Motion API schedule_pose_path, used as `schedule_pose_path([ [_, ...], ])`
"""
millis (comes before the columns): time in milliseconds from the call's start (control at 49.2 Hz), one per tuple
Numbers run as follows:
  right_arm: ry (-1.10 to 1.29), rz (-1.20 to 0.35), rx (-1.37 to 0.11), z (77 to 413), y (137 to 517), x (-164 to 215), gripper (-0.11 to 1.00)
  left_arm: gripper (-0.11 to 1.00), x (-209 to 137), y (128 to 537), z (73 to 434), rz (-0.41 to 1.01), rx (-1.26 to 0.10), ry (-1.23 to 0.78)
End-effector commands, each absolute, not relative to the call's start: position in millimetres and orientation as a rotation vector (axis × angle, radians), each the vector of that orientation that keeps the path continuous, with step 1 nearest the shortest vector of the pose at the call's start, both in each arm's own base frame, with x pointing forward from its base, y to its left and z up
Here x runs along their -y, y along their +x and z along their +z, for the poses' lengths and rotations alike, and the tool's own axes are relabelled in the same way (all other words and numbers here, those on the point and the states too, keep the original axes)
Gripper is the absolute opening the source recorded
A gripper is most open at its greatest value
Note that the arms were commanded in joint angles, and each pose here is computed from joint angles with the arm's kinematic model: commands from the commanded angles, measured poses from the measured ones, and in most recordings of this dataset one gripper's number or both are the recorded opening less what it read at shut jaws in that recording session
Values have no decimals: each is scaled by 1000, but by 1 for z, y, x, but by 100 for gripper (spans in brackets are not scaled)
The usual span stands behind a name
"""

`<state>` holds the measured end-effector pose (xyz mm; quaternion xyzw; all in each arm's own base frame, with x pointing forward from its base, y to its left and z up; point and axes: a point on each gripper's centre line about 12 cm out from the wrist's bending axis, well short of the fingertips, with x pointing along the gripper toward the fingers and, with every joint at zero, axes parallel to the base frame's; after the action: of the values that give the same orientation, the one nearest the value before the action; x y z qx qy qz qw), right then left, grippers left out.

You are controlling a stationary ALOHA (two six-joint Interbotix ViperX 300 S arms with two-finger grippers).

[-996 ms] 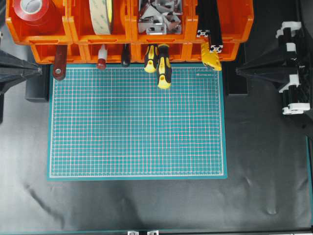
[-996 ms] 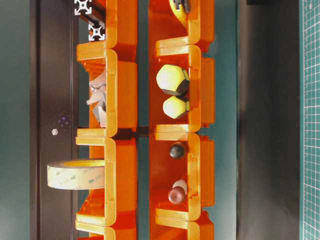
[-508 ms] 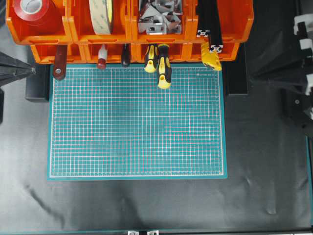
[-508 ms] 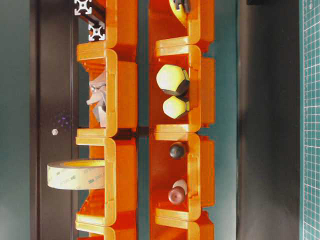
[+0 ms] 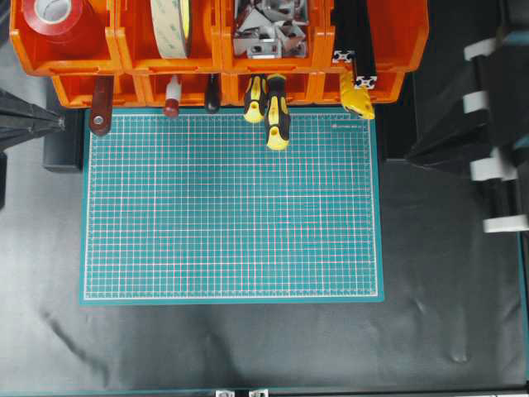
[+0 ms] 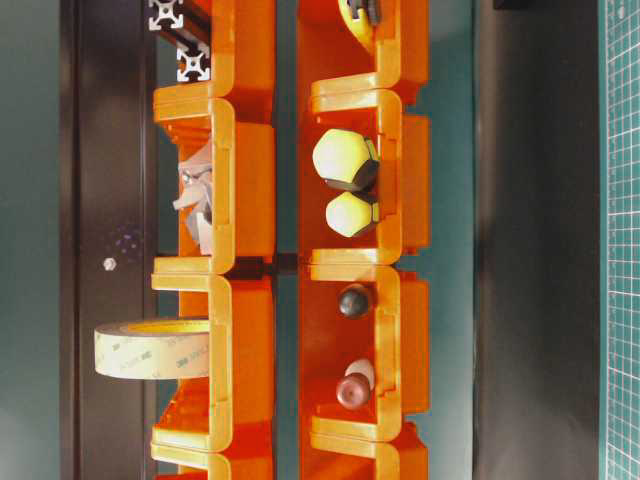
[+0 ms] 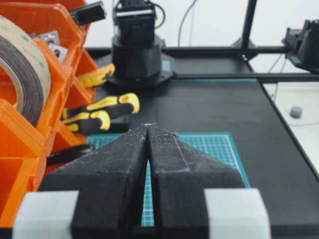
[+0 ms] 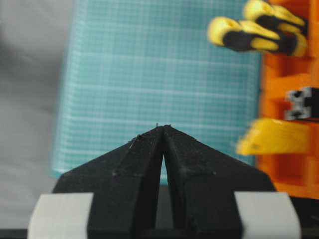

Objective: Pick frame from container rack with right arm.
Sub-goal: 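Move the right gripper up toward the black extrusion bar in the rack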

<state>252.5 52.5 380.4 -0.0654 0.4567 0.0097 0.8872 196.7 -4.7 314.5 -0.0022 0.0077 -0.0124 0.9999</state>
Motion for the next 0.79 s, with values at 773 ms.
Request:
schedule_pose_path([
  [773,-1048,-770,-1175,348,291,-118,0,0,4,199,322,-19,-8,-3],
])
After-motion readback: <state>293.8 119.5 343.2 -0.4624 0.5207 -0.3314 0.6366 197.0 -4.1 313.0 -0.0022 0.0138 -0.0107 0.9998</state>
